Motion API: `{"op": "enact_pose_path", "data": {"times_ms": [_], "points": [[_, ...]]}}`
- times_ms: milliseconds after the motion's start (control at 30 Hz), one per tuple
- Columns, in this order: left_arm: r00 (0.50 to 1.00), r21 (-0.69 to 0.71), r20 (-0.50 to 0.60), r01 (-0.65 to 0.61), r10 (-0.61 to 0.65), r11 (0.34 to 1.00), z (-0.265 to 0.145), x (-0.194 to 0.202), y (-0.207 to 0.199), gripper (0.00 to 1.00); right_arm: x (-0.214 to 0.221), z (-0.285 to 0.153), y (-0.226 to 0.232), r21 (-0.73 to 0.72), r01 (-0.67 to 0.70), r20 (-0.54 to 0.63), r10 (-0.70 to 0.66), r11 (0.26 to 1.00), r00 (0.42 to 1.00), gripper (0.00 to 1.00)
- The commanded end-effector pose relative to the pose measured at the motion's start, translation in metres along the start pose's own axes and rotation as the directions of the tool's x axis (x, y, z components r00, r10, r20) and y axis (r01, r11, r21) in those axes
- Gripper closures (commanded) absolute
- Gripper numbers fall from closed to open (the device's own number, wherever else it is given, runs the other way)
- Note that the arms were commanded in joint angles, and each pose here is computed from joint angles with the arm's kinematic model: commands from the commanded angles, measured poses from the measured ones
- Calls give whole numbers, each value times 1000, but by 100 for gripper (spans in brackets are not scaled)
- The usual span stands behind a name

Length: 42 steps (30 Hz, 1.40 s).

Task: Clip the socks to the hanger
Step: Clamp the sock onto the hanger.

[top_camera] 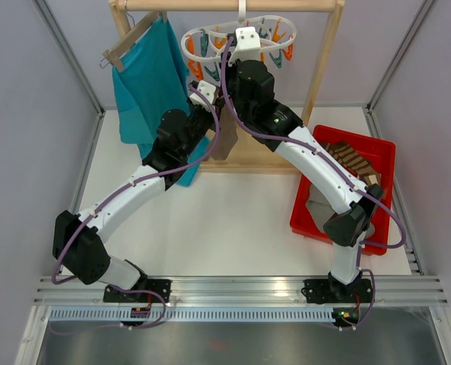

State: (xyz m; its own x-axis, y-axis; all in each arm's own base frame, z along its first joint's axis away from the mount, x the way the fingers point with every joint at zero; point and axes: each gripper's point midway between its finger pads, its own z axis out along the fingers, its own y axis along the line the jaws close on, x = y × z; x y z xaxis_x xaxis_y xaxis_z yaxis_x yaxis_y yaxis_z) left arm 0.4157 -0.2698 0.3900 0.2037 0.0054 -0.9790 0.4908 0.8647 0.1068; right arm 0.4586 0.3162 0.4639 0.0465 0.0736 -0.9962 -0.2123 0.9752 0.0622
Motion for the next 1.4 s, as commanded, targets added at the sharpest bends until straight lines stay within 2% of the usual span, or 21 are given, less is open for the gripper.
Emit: {"op": "enact_pose_path", "data": {"times_ms": [0, 833, 1267, 1367], "points": [[992, -15, 126, 6, -4, 1000, -6, -51, 5, 98, -17, -9, 0, -5, -21, 16, 21, 1000, 1000, 100], [985, -10, 169, 32, -29, 999, -5, -68, 5, 98, -16, -10, 0, -7, -16, 14, 16, 1000, 1000, 100], [988, -7, 151, 37, -36, 999, -3, -63, 4, 98, -19, -12, -1, -7, -15, 16, 15, 1000, 1000, 100], [990, -4, 137, 38, -37, 999, -2, -60, 3, 98, -22, -14, -2, -14, -22, 19, 22, 1000, 1000, 95]]}}
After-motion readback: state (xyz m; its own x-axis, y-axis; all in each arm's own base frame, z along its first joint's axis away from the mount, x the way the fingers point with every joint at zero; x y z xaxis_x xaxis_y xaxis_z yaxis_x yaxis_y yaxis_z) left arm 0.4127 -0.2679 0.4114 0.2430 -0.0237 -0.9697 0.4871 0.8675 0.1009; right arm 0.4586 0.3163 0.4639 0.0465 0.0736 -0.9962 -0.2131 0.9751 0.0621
